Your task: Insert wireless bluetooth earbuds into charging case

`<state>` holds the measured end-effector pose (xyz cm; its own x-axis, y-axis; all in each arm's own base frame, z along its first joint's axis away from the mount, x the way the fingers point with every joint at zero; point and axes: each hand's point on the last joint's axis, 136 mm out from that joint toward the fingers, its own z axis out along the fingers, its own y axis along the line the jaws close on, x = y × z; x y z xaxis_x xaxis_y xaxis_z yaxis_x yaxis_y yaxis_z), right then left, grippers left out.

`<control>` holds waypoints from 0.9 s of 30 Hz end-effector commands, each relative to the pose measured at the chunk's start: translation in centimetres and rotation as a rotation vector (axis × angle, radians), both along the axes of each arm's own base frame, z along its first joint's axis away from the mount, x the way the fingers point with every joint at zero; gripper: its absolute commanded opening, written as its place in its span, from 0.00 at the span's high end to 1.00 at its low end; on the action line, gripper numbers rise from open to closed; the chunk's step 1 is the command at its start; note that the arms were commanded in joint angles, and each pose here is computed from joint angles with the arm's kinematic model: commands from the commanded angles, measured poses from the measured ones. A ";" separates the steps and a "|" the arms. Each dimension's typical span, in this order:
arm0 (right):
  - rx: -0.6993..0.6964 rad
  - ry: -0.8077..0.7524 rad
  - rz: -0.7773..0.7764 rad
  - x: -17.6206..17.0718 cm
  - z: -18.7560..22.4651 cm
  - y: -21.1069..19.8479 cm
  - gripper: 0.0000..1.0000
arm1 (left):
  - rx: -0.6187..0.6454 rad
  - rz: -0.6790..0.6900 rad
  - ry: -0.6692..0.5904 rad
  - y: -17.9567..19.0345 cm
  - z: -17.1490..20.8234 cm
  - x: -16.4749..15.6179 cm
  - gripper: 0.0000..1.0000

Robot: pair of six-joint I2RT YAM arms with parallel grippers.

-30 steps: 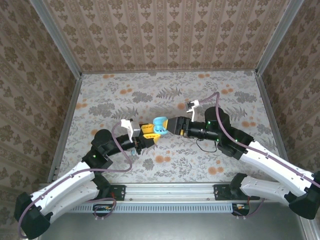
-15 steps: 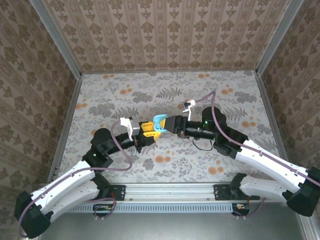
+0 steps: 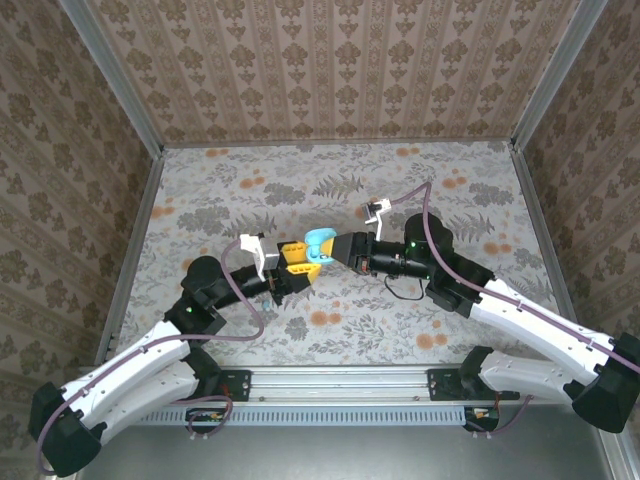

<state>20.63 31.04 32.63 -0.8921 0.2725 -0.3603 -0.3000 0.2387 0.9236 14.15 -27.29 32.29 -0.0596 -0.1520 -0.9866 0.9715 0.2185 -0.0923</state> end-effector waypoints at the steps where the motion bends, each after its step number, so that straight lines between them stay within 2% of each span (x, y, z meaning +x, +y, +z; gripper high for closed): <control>1: 0.038 -0.018 0.013 -0.2 0.9 0.1 0.74 | -0.021 -0.023 -0.015 0.1 1.5 -0.5 0.55; 4: 0.039 -0.017 0.016 -0.3 0.9 0.1 0.76 | -0.022 -0.023 -0.020 0.1 1.6 -0.5 0.48; 9: 0.043 -0.013 0.020 -0.4 0.8 0.1 0.76 | -0.018 -0.027 -0.025 0.0 1.7 -0.5 0.46; 14: 0.033 -0.007 0.022 -0.4 0.5 0.2 0.76 | -0.020 -0.040 -0.029 -0.1 2.0 -0.7 0.40; 27: 0.025 0.000 0.042 -0.5 0.2 0.5 0.76 | -0.023 -0.049 -0.036 -0.4 2.3 -0.6 0.39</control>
<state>20.48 31.30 32.34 -0.9028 0.2586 -0.3436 -0.2878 0.2303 0.9296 13.98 -27.81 32.30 -0.0802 -0.1303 -0.9882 0.9766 0.1883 -0.1041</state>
